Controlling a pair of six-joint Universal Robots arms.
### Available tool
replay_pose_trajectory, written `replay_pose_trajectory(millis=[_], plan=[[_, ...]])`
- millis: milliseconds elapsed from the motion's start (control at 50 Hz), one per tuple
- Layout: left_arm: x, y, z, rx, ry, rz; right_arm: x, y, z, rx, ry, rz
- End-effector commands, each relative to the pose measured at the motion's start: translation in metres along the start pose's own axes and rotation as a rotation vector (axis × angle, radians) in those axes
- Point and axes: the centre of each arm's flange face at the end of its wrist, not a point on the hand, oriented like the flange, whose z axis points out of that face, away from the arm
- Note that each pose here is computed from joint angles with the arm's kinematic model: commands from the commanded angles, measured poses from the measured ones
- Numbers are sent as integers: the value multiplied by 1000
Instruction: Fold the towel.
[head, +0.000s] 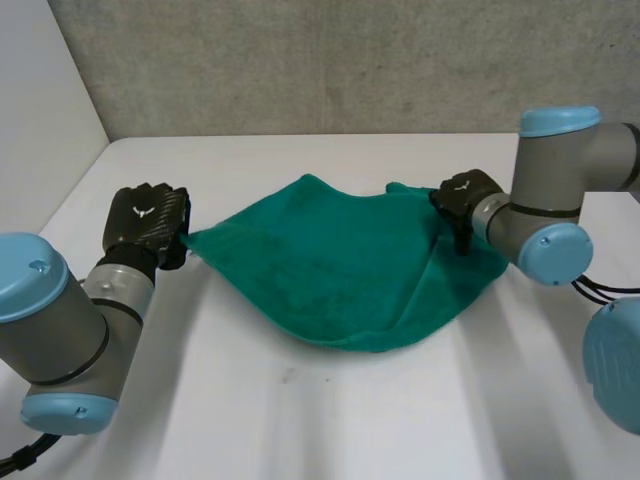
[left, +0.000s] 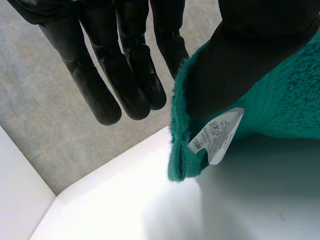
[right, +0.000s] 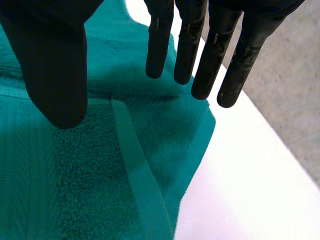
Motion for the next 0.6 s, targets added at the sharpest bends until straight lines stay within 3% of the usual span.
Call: replay_pose_trajectory(millis=[20, 260, 600], plan=[[1, 0, -1, -2, 3, 0, 20, 16, 6, -12, -20, 185], [3, 2, -3, -8, 11, 0, 20, 36, 15, -35, -154, 458], [3, 3, -3, -10, 12, 0, 12, 49, 21, -66, -160, 468]])
